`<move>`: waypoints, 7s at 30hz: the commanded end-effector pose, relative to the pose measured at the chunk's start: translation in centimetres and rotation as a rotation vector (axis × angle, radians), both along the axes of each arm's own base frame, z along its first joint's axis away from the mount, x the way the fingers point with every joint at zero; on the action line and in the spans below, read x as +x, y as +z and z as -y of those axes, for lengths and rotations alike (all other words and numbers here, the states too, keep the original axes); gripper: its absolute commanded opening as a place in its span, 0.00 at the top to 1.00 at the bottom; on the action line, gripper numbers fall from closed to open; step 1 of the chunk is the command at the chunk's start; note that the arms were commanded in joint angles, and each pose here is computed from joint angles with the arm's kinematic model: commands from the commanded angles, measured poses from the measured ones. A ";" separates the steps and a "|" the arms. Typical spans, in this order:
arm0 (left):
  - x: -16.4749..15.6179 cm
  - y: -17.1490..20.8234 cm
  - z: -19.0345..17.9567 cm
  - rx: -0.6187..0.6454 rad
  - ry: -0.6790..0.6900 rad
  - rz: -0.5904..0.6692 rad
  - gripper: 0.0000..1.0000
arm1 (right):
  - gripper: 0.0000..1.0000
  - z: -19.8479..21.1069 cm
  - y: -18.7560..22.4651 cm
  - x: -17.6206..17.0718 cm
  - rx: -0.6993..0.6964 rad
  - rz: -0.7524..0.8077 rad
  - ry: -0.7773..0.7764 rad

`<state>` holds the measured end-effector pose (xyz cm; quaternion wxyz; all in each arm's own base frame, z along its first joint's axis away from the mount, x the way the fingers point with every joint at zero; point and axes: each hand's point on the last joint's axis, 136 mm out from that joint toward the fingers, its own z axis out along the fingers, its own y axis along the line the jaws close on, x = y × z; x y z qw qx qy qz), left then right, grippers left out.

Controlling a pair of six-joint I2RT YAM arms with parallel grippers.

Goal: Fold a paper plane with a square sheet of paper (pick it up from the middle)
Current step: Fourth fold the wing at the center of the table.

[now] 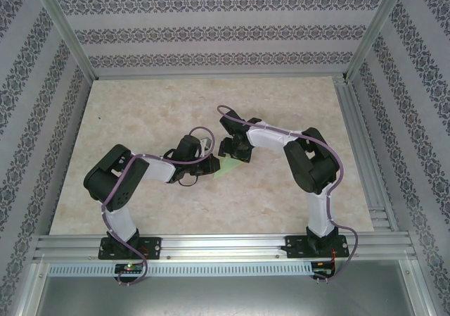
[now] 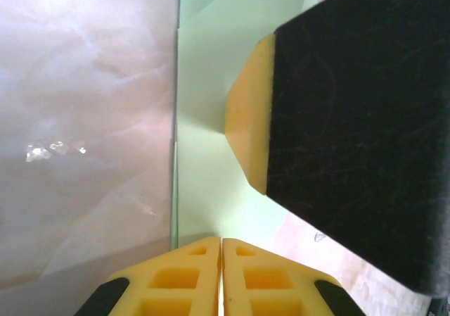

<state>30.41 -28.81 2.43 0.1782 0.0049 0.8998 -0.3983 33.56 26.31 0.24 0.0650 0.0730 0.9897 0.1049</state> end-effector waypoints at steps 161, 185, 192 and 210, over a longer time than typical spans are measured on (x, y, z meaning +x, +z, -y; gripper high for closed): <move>-2.4 0.5 -0.1 0.182 -0.048 -0.088 0.85 | 0.89 0.0 -6.4 -3.0 0.219 -0.077 0.111; -6.4 -3.3 -3.1 0.315 -0.094 -0.228 0.87 | 0.89 0.4 -6.7 -3.1 0.200 -0.086 0.105; -7.9 -3.5 -4.2 0.360 -0.142 -0.253 0.88 | 0.89 0.5 -6.7 -3.1 0.194 -0.088 0.102; -2.8 5.8 -2.0 0.180 -0.033 0.039 0.88 | 0.89 0.4 -6.8 -3.1 0.204 -0.091 0.099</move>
